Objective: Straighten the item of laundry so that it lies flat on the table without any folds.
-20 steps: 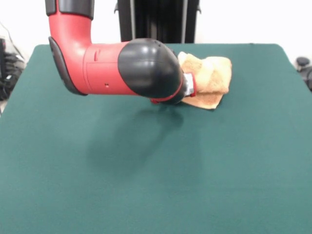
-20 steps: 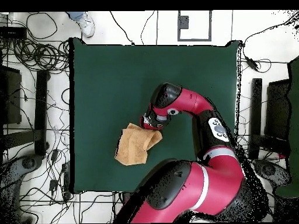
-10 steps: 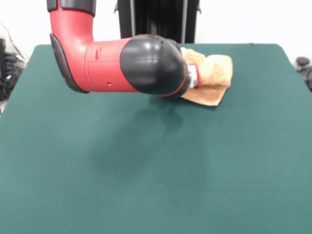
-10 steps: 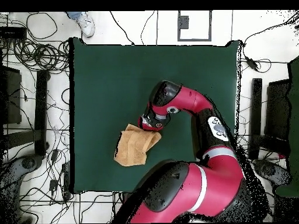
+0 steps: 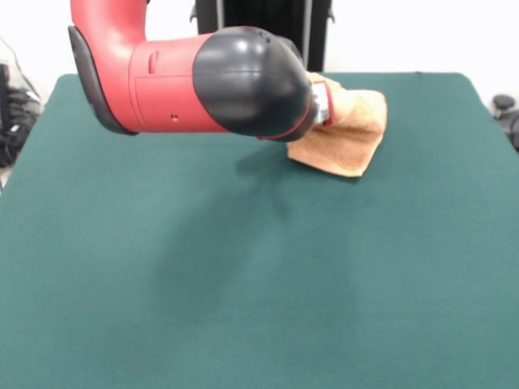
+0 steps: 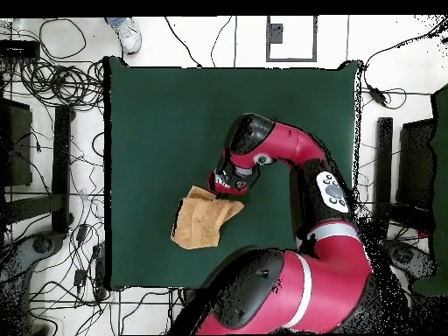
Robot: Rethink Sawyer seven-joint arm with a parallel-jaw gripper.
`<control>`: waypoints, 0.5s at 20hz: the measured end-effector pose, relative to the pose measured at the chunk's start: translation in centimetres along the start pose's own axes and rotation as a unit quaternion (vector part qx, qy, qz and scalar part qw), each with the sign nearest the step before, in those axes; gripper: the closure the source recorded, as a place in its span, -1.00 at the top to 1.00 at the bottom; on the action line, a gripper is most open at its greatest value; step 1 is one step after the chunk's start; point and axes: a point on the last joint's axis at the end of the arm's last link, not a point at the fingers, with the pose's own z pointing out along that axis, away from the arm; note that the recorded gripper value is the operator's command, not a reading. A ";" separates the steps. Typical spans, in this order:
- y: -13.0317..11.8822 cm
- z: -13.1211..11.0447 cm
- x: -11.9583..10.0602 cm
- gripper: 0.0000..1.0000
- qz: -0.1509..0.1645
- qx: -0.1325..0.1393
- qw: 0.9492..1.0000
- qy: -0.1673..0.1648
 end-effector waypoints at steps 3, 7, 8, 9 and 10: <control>0.0 -0.3 0.1 -1.00 0.000 0.001 1.000 -0.002; 0.1 -0.5 0.2 -1.00 0.000 0.002 1.000 -0.004; 0.1 -0.5 0.2 -1.00 0.000 0.002 1.000 -0.004; 0.1 -0.5 0.1 -1.00 0.000 0.002 1.000 -0.004; 0.1 -0.5 0.1 -1.00 0.000 0.002 1.000 -0.004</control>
